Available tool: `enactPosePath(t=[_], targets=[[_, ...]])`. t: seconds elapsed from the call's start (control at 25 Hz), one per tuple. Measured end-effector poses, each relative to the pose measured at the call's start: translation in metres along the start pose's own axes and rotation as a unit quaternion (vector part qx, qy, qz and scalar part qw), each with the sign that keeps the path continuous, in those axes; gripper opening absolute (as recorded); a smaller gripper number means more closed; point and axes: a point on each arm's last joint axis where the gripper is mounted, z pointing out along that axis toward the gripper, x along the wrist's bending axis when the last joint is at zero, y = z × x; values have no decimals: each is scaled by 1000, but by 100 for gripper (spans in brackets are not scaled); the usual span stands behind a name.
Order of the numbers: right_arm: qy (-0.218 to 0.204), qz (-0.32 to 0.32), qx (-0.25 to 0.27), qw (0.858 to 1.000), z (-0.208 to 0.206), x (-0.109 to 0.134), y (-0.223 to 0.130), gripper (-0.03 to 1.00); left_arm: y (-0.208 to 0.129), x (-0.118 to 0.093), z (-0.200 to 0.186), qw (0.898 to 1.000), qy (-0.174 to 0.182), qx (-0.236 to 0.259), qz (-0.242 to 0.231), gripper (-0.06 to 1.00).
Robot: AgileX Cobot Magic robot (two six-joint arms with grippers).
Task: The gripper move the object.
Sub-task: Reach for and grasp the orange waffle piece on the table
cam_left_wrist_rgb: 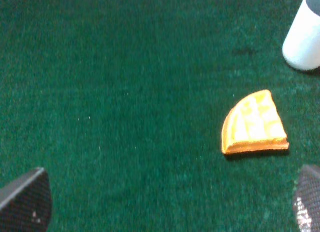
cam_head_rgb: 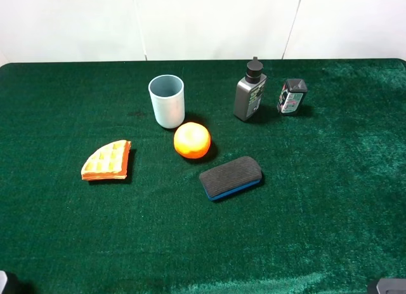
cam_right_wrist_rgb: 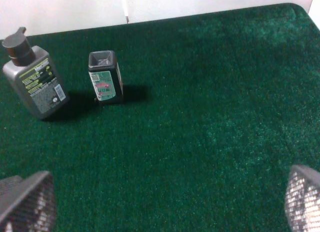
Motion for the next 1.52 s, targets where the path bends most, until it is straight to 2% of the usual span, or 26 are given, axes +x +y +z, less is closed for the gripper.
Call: enactPosePath(t=[0.44,0.76,1.2,1.52], targets=[[0,0,0,1000,0,0,0,70,52,-4,39,991,0,134,9,95],[0,0,0,1000,0,0,0,70,88,-12,75,978,-33,205,27,93],[0,0,-1,1000,0,0,0,70,98,-23,122,957,-63,281,21,91],[0,0,-1,1000,0,0,0,70,97,-41,144,951,-92,291,53,90]])
